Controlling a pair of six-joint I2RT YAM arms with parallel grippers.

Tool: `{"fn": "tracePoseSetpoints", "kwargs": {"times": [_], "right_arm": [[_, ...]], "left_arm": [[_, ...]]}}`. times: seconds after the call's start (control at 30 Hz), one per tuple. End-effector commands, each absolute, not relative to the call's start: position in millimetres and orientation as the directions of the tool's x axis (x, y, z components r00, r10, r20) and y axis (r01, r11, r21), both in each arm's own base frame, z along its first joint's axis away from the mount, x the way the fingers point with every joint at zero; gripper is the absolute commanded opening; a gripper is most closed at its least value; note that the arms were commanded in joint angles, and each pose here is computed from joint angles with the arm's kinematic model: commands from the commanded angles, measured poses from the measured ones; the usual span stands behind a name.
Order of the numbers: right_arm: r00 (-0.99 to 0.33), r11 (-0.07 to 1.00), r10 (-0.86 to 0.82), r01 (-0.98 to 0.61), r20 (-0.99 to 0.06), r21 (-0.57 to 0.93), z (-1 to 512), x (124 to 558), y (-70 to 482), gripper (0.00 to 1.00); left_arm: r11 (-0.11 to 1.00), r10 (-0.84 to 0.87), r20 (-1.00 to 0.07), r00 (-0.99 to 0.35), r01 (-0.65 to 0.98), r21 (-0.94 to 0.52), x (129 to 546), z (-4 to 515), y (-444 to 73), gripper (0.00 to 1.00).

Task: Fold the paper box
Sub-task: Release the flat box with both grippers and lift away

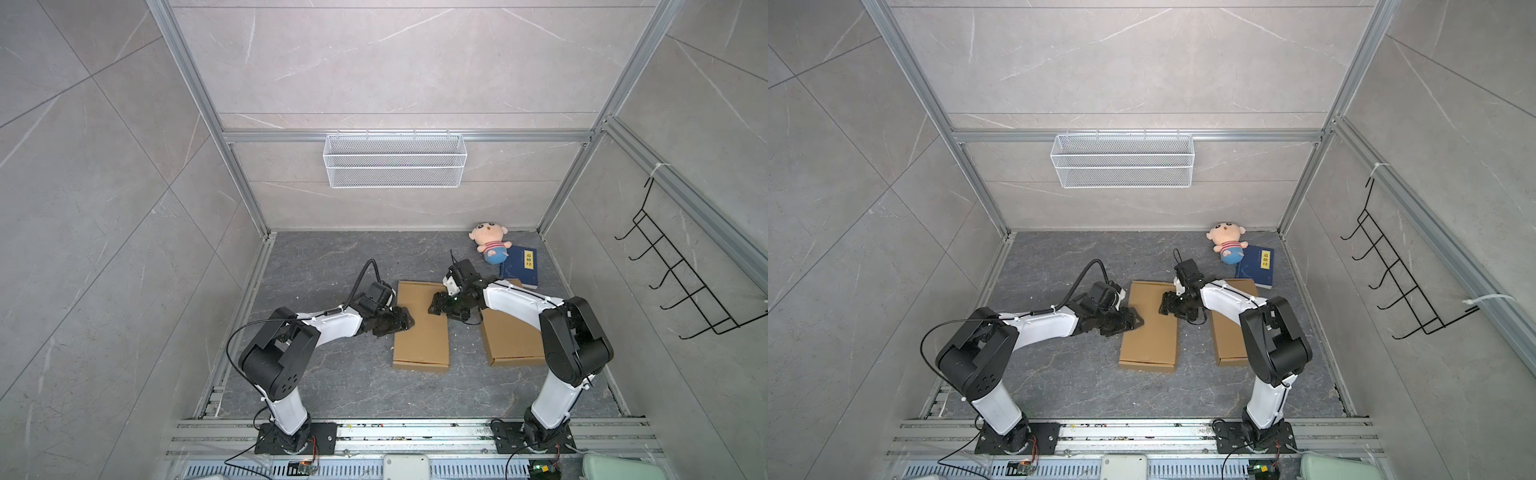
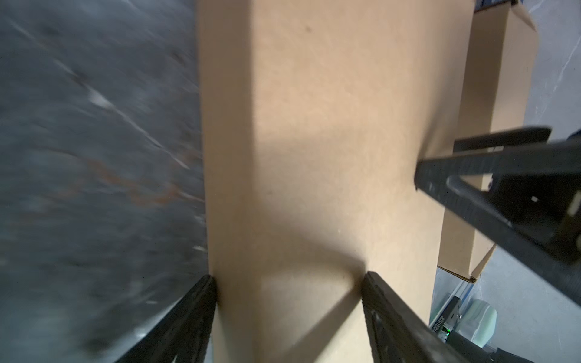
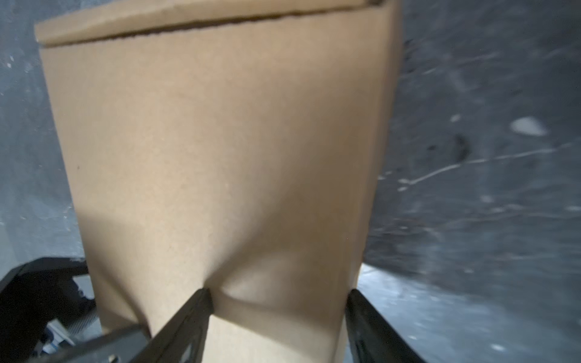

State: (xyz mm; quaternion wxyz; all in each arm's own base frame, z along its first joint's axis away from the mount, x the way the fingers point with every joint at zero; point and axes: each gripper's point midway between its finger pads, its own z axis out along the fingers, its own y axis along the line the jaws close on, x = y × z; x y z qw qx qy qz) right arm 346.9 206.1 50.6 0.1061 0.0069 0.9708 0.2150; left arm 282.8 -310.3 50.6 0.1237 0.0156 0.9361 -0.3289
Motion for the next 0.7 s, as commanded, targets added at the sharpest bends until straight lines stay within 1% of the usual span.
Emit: {"fn": "tracePoseSetpoints", "kwargs": {"times": [0.0,0.17,0.27,0.37,0.5,0.6,0.67], "right_arm": [[-0.986,0.905,-0.030,-0.097,-0.166,0.414,51,331,203,0.68],[-0.987,0.905,-0.023,-0.088,-0.160,0.415,51,333,197,0.67],[-0.985,0.908,-0.009,-0.079,-0.170,0.411,53,333,194,0.67],[-0.981,0.911,-0.001,-0.081,-0.194,0.405,63,334,190,0.69],[-0.963,0.920,-0.007,-0.111,-0.268,0.375,89,342,178,0.77],[-0.941,0.937,-0.020,-0.136,-0.339,0.321,115,349,164,0.79],[-0.913,0.942,-0.020,-0.154,-0.407,0.297,137,354,154,0.80]], "left_arm": [[0.697,-0.107,-0.273,-0.956,0.123,-0.706,288,76,-349,0.75],[0.689,-0.076,-0.271,-0.960,0.146,-0.710,279,76,-366,0.74],[0.694,-0.071,-0.266,-0.961,0.144,-0.706,276,73,-364,0.74],[0.714,-0.053,-0.290,-0.956,0.167,-0.680,273,78,-356,0.75],[0.738,-0.011,-0.350,-0.937,0.229,-0.635,269,97,-343,0.78],[0.771,0.004,-0.407,-0.914,0.262,-0.581,269,115,-326,0.82],[0.799,0.008,-0.447,-0.894,0.275,-0.536,271,127,-309,0.84]]}}
